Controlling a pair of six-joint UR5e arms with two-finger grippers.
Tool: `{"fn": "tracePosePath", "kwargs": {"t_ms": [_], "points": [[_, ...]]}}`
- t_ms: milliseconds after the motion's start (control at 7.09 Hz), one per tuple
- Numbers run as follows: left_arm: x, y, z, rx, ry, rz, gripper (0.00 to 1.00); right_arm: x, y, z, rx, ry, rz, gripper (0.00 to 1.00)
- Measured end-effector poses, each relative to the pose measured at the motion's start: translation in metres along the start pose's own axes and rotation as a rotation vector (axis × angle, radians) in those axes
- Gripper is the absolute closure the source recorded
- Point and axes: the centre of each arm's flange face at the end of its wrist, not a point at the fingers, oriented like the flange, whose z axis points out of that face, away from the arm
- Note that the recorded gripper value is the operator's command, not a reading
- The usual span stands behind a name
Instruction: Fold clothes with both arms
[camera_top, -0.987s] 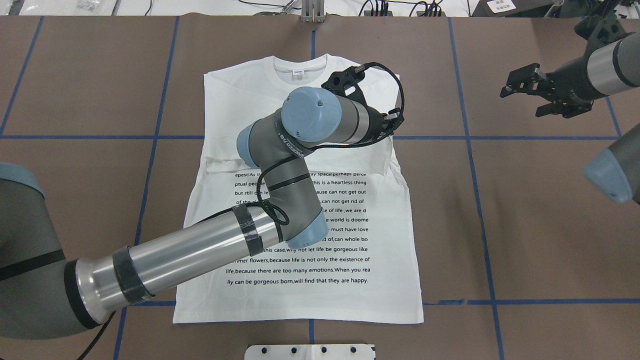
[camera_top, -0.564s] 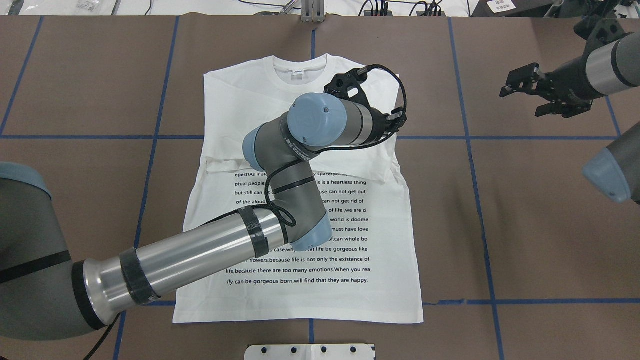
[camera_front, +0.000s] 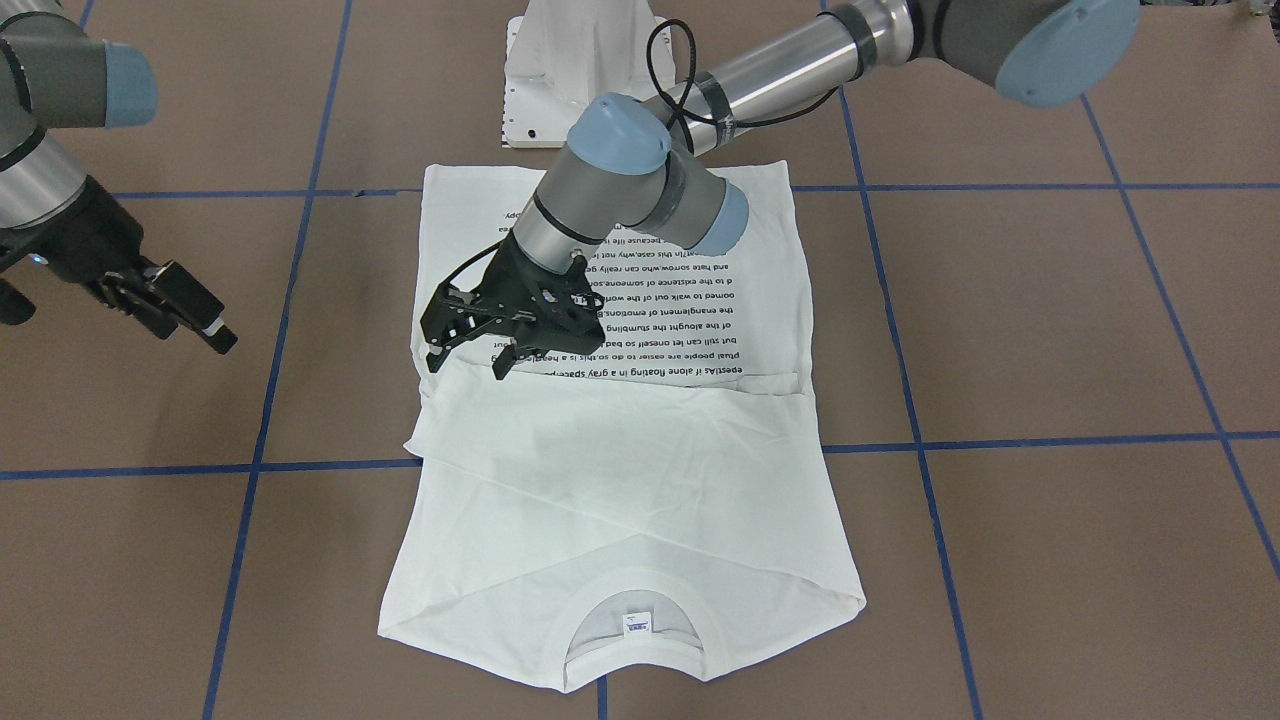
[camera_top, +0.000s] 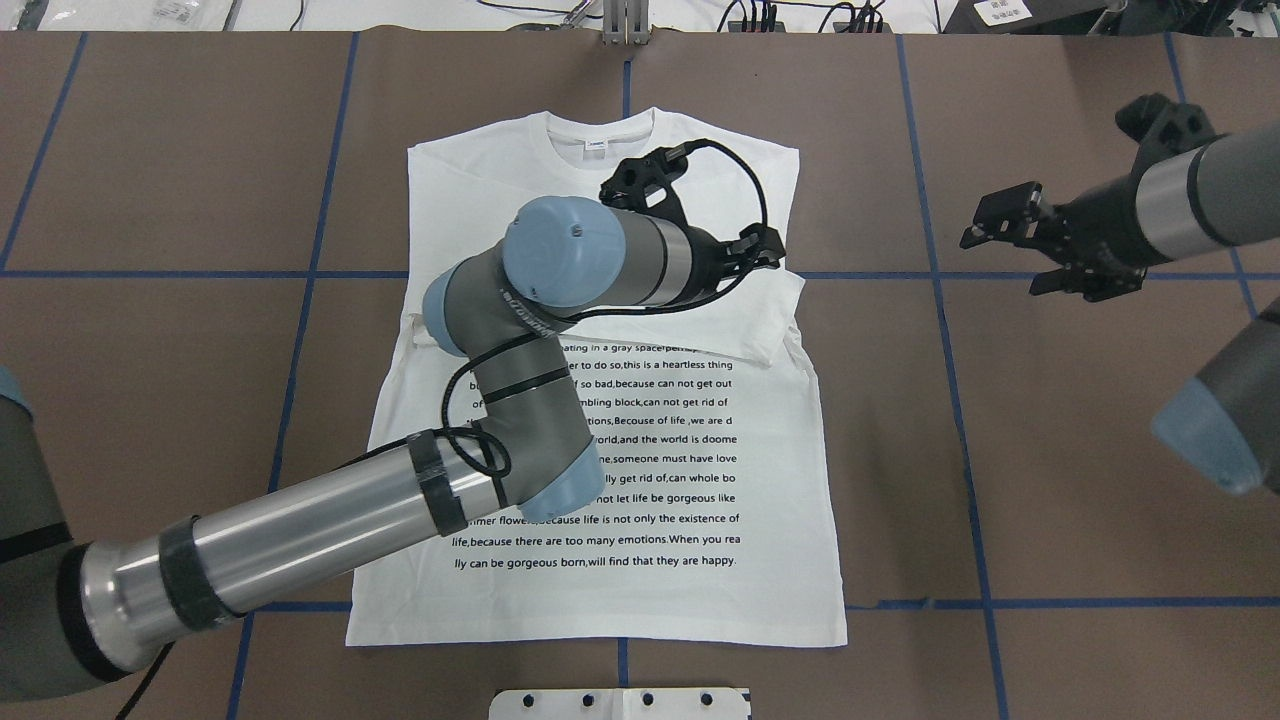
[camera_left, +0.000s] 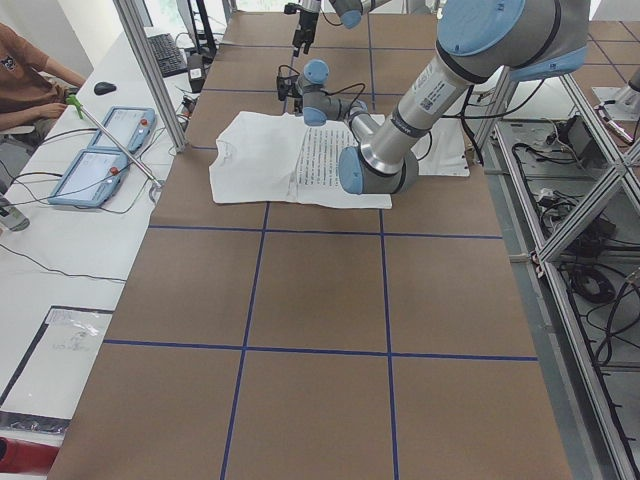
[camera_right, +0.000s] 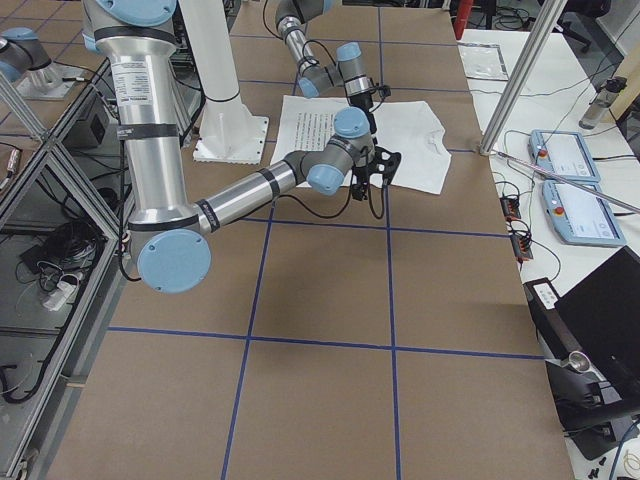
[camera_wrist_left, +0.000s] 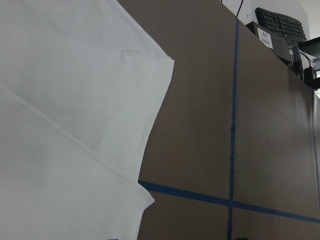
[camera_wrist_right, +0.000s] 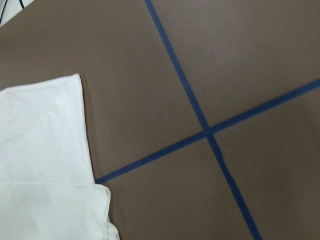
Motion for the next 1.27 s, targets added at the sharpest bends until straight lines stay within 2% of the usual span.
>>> {"fn": "tracePosePath", "kwargs": {"t_ms": [423,705,987,1269], "points": [[-0.058,-0.008,-0.095,-0.029,-0.022,0.03,0.24,-0.007,0.17,0.031,0.055,0.028,0.096,0.04],[-0.092,-0.013,-0.146,-0.021,-0.025,0.048,0.24,-0.007,0.265,0.043,0.109,0.089,0.155,0.08],[-0.106,-0.017,-0.161,-0.007,-0.033,0.046,0.24,-0.011,0.334,0.056,0.167,0.168,0.182,0.09],[-0.115,-0.018,-0.161,-0.004,-0.046,0.042,0.24,-0.016,0.367,0.079,0.191,0.228,0.18,0.11]]}}
